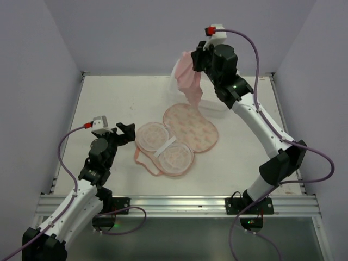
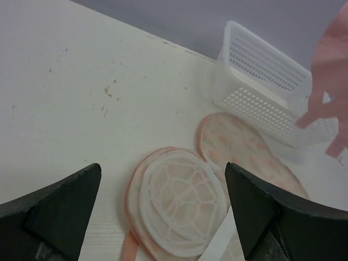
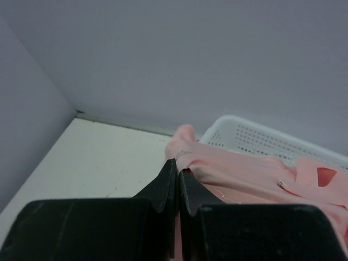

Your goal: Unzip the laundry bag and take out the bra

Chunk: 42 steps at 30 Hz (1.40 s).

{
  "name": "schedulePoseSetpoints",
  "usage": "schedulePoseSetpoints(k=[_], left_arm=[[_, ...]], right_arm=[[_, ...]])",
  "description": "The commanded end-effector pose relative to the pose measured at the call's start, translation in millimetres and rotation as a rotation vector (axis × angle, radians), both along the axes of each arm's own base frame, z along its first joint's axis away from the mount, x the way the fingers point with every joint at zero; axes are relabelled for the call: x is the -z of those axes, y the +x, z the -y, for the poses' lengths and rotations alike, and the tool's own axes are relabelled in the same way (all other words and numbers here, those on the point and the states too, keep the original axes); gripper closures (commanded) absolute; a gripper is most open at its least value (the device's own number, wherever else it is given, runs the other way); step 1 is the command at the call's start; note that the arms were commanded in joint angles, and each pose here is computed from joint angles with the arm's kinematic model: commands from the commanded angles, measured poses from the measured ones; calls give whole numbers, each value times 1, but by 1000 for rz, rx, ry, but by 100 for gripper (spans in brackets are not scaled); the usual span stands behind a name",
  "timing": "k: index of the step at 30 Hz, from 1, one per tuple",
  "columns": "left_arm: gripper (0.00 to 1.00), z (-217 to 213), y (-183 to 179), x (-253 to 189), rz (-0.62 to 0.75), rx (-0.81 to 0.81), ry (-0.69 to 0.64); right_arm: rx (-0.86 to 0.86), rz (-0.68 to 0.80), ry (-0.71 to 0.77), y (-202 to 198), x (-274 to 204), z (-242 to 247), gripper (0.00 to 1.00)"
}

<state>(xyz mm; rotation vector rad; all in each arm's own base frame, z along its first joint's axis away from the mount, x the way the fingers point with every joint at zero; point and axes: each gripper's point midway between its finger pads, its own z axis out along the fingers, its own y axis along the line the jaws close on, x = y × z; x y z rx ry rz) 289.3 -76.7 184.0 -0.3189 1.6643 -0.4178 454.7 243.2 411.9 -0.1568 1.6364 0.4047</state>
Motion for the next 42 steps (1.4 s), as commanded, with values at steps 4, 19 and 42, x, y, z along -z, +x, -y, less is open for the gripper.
schedulePoseSetpoints(k=[4, 19, 42], left_arm=[[0, 10, 0, -20, 68, 53, -50], [0, 13, -3, -29, 96, 78, -45], [0, 8, -4, -31, 106, 56, -36]], right_arm=[[224, 165, 117, 69, -51, 35, 100], [409, 113, 348, 139, 75, 32, 100], [412, -72, 371, 155, 191, 49, 99]])
